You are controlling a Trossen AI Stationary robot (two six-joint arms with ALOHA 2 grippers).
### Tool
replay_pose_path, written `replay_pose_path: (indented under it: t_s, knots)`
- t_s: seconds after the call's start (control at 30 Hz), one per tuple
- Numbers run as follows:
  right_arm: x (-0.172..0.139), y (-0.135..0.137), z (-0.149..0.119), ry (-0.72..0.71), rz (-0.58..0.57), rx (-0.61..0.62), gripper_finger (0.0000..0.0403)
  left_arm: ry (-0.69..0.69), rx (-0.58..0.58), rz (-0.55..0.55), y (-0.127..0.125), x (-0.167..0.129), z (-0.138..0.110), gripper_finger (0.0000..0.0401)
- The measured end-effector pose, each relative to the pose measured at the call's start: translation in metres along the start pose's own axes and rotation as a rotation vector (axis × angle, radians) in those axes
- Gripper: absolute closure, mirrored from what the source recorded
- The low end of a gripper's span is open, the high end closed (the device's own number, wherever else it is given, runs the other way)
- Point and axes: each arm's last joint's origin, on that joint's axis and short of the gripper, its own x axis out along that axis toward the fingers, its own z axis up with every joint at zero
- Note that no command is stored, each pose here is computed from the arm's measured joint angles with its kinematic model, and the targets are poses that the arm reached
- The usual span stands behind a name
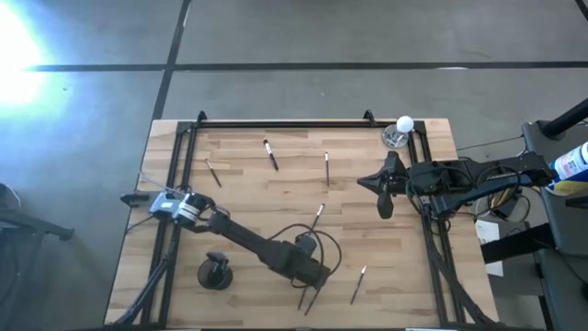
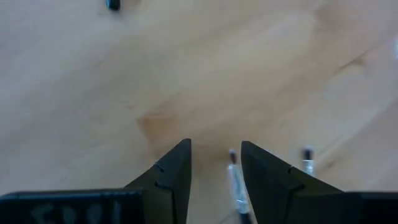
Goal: Pick & Place Makeup Brushes
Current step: Put the eyeshadow brush into the holder
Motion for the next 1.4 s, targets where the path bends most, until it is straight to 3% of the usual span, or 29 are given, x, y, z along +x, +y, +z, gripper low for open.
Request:
replay_pose_path:
  t_s: [0.73, 1.03, 1.23, 1.4]
  knots:
    - [0.0, 0.0, 0.0, -0.001, 0.001, -0.034, 0.0394, 0.027, 0.012, 0.053, 0.002, 0.007, -0.006, 0.0277]
    - [0.0, 0.0, 0.0, -0.001, 0.001, -0.04, 0.0394, 0.053, 0.095, 0.166, 0.012, 0.004, -0.007, 0.034]
    - [-0.001, 0.0, 0.0, -0.002, 0.002, -0.045, 0.0394, 0.076, 0.167, 0.251, 0.021, -0.015, -0.003, 0.0396]
    - [-0.005, -0.002, 0.002, -0.019, 0.001, -0.041, 0.0394, 0.052, 0.213, 0.088, 0.013, -0.044, 0.005, 0.04]
